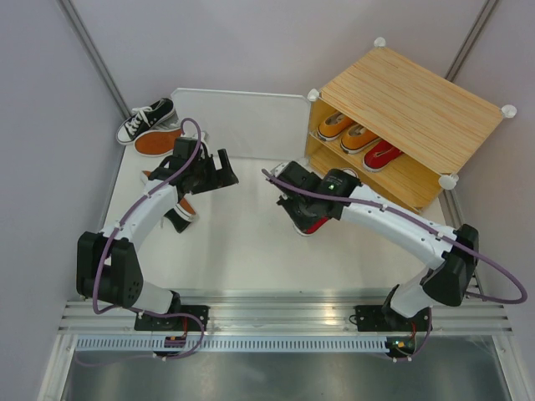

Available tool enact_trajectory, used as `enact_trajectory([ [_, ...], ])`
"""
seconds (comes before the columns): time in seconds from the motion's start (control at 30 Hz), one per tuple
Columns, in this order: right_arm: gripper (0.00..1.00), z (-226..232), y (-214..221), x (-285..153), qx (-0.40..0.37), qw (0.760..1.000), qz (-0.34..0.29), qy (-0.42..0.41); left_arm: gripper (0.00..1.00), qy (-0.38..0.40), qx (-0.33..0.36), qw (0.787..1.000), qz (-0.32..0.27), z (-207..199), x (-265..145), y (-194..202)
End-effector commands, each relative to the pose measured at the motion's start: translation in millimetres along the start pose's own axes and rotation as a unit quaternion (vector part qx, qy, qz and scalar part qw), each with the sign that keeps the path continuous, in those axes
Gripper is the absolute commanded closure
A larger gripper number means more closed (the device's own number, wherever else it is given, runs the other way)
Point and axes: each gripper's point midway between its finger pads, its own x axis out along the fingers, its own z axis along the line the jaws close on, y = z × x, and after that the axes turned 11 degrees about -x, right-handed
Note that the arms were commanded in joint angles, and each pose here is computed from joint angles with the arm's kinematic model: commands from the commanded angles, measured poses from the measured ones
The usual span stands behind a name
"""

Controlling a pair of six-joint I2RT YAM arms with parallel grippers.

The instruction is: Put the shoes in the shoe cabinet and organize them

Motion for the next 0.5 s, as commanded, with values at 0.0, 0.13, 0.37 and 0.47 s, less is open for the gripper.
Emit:
enact_trajectory([
  [0.0,0.99,-32,16,-31,-0.002,1.000,0.014,0.019,0.01,0.001,-0.004,1.000,-0.009,-1,-4,-5],
  [0.13,0.99,-59,31,-43,0.006,0.999,0.018,0.031,0.01,0.001,-0.006,1.000,-0.010,-1,-4,-6],
  [0.37,0.99,-94,40,-64,0.030,0.998,0.018,0.047,0.01,0.004,-0.008,1.000,-0.006,-2,-4,-5],
  [0.47,0.99,-82,35,-72,0.039,0.999,0.004,0.007,0.01,0.007,-0.008,1.000,-0.006,-3,-5,-5],
])
